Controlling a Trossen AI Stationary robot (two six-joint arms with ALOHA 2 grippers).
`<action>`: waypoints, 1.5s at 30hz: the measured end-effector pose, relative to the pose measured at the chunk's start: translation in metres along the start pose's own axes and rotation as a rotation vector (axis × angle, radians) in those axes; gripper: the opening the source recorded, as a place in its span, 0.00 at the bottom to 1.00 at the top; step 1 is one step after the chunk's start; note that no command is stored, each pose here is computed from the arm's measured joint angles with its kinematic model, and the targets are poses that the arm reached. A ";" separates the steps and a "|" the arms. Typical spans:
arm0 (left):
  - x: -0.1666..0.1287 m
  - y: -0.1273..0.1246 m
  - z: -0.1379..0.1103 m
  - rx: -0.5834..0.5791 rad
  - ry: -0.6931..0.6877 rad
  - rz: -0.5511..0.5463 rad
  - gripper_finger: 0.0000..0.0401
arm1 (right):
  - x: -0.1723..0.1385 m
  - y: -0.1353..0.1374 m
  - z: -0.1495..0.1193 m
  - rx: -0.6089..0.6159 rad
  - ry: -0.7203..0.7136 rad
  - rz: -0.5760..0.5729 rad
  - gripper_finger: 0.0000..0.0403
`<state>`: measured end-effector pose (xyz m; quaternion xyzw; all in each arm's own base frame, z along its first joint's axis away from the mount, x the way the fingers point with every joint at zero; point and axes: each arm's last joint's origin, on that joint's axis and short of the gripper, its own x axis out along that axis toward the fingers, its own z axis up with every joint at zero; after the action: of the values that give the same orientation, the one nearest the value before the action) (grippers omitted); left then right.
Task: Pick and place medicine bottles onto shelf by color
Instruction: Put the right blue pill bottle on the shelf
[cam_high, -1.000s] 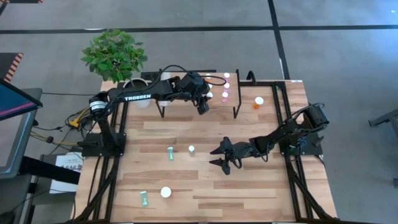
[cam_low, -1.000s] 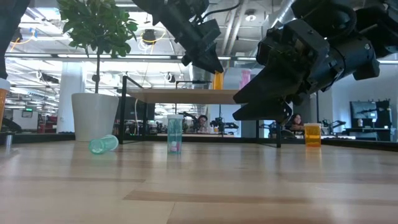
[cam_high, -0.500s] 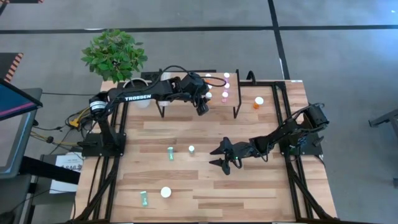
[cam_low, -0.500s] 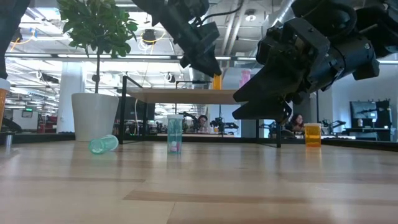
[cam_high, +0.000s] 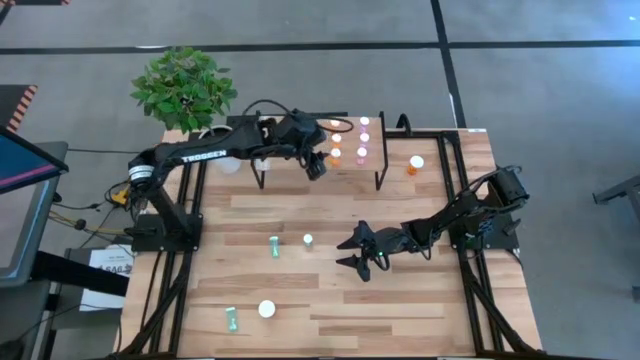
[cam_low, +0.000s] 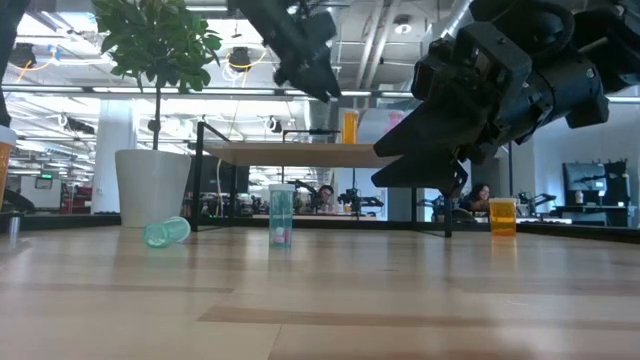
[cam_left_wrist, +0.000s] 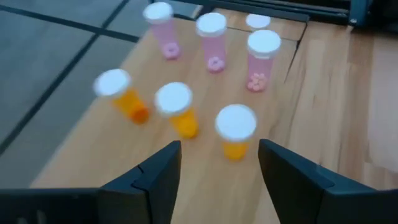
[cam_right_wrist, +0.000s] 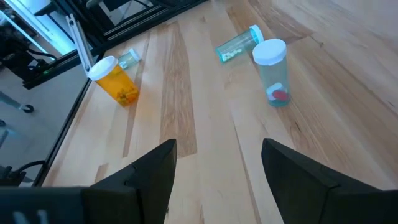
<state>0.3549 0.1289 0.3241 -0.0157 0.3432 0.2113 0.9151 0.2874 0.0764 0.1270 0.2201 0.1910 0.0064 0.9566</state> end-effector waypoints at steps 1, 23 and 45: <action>-0.008 0.001 0.001 0.000 -0.006 0.008 0.51 | 0.000 0.000 0.000 0.000 0.000 0.001 0.65; -0.121 -0.082 -0.127 -0.066 -0.406 -0.260 0.49 | 0.005 0.009 0.001 -0.181 -0.146 -0.043 0.65; -0.117 -0.103 -0.168 -0.065 -0.488 -0.319 0.49 | 0.079 -0.010 0.004 -0.194 -0.033 -0.209 0.64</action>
<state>0.2124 -0.0382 0.2586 -0.0476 0.0991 0.0733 0.9912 0.3612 0.0737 0.0972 0.1057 0.1955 -0.0786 0.9718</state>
